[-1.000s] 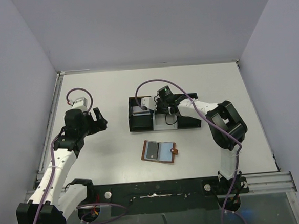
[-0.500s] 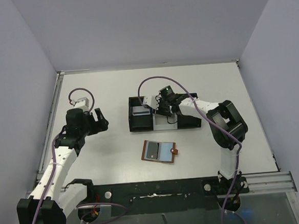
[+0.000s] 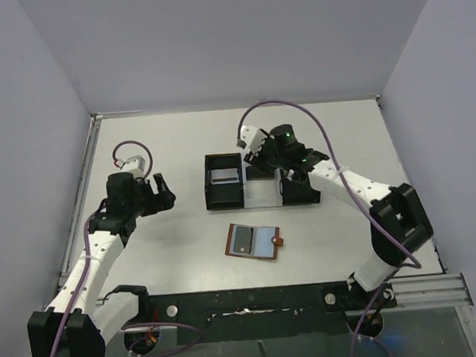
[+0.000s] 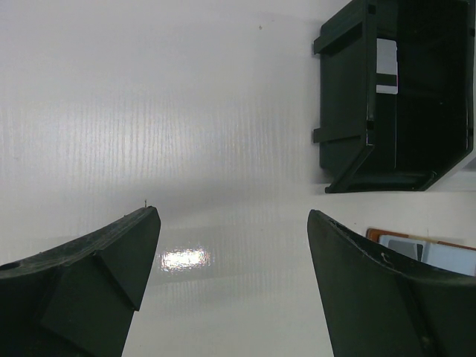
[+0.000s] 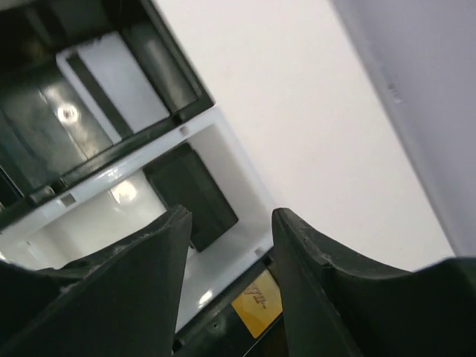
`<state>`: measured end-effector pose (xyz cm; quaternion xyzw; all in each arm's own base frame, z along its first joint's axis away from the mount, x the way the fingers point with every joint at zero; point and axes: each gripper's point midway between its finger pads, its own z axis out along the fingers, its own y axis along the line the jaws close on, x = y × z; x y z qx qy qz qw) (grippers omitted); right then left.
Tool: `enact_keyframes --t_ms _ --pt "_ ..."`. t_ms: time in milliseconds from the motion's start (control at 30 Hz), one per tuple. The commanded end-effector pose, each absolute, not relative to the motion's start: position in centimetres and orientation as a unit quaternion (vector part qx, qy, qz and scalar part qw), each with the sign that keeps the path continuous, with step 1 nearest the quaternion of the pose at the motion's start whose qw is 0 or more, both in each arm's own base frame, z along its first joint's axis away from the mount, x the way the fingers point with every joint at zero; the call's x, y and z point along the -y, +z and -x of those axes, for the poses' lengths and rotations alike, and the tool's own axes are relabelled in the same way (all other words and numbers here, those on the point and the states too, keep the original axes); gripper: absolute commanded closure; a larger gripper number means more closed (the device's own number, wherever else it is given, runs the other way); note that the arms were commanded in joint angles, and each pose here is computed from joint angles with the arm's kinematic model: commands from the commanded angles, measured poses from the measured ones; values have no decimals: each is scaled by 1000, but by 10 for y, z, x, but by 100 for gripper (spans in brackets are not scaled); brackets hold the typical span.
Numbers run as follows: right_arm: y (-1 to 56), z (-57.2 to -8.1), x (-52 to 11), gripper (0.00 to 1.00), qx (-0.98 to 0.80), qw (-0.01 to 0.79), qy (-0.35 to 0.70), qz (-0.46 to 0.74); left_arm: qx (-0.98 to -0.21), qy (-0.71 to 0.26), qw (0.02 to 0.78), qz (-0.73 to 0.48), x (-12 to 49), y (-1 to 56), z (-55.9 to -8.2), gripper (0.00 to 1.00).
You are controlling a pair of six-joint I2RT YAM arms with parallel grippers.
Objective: Take the credit cards out of the card holder
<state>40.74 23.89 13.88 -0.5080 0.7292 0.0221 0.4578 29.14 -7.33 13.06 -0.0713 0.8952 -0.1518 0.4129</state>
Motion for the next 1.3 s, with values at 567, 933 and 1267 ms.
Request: enact_keyframes --t_ms 567,933,1267 --pt "273 -321 -138 2 -744 648 159 -21 -825 -158 533 99 63 188 -306 20" --pt "216 -271 -210 2 -763 516 389 -12 -797 -238 553 53 92 208 -300 18" --pt "152 -251 -226 4 -797 418 418 -127 -822 -284 493 -21 120 184 -293 21"
